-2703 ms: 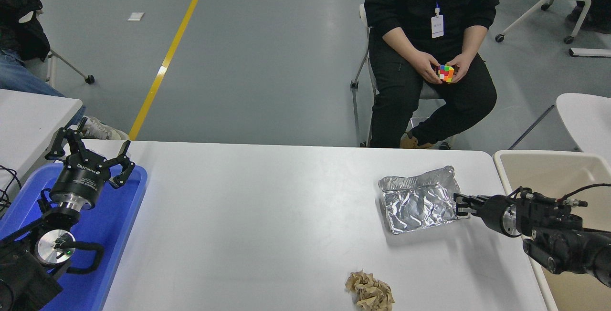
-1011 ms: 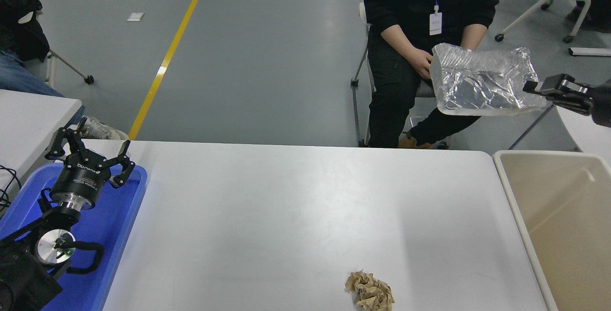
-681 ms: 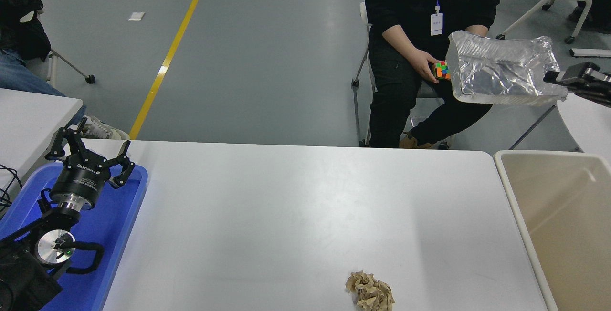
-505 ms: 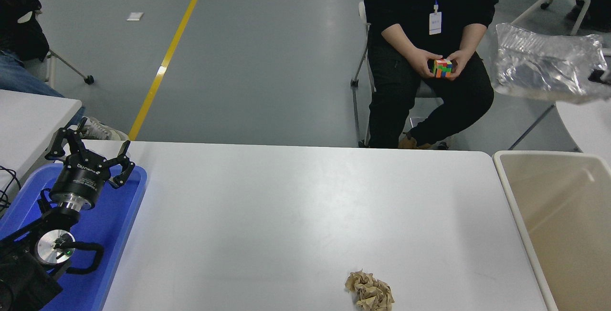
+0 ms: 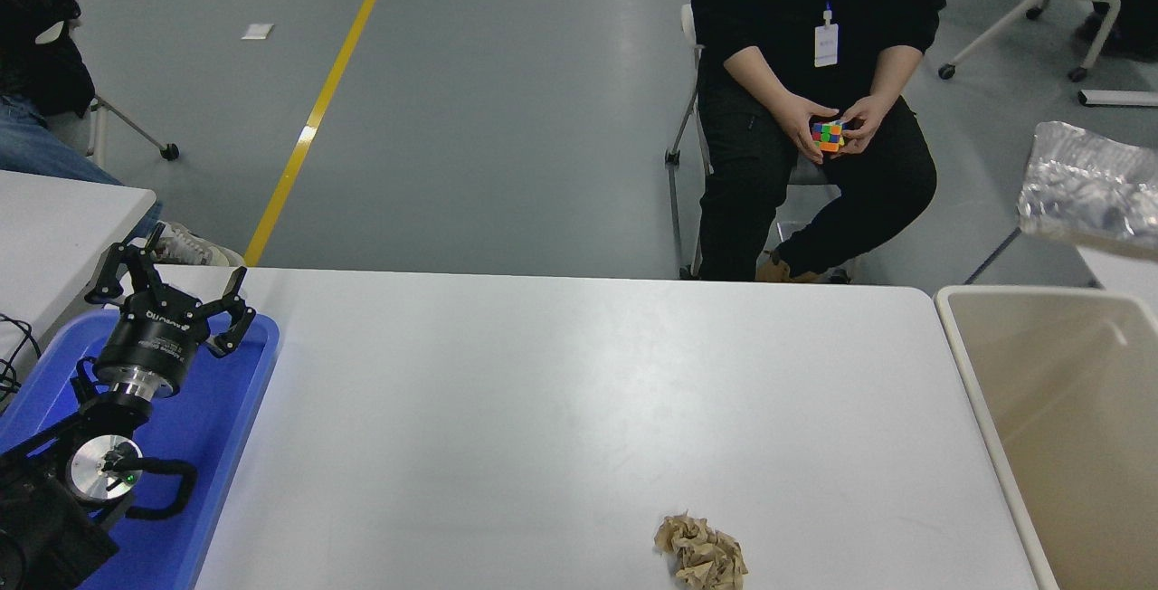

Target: Clean the table surface

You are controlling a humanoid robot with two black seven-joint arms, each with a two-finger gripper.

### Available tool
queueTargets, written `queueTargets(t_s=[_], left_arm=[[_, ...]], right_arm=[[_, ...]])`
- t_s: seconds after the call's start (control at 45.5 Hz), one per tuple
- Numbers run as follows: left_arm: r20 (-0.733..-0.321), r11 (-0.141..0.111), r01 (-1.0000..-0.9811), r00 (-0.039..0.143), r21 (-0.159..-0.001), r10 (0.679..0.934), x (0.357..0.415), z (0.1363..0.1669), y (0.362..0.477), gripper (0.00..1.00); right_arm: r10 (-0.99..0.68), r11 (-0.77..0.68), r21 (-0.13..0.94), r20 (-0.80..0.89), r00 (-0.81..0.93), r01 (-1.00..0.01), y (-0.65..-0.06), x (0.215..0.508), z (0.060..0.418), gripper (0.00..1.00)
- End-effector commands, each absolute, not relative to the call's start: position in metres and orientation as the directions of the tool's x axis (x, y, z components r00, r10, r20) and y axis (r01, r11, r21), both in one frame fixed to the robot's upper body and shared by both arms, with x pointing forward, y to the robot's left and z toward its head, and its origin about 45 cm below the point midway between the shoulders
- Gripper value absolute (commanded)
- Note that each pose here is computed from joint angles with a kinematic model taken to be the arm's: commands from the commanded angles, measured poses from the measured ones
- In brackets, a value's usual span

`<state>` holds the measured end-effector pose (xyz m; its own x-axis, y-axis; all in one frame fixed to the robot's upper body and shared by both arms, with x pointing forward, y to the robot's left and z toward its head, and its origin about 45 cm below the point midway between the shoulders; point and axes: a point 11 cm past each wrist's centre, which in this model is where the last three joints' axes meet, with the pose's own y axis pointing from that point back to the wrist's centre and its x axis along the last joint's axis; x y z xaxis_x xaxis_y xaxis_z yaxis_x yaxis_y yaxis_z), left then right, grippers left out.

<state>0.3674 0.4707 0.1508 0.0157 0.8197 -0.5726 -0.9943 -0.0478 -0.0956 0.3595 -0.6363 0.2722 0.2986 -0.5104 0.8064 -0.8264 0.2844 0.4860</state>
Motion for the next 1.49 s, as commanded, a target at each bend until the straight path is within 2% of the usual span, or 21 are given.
queueTargets(t_s=[0.0,0.33,0.769,1.033,1.473], left_arm=[[-0.573,-0.048,-0.9943,0.016,-0.096,0.82,0.3674,0.1508,0.471,1.0],[-0.573,-0.048,-0.9943,0.016,-0.096,0.82,0.3674,0.1508,0.471,1.0],[-0.573,-0.048,-0.9943,0.016,-0.096,0.82,0.3674,0.1508,0.471,1.0],[-0.573,-0.048,-0.9943,0.016,-0.096,0.82,0.3674,0.1508,0.471,1.0],[-0.573,-0.048,-0.9943,0.016,-0.096,0.82,0.3674,0.1508,0.471,1.0]], right_arm=[[-0.53,0.42,0.532,0.801,0.278,-0.735,-0.655,0.326,0.232,0.0],[-0.555,0.53,0.586,0.786,0.272,-0.612,-0.662,0.289,0.182,0.0],[-0.632,0.504,0.629,0.735,0.243,-0.592,-0.634,0.266,0.118,0.0],[-0.653,0.494,0.642,0.719,0.238,-0.586,-0.624,0.26,0.101,0.0],[-0.658,0.494,0.645,0.715,0.234,-0.583,-0.62,0.256,0.094,0.0]])
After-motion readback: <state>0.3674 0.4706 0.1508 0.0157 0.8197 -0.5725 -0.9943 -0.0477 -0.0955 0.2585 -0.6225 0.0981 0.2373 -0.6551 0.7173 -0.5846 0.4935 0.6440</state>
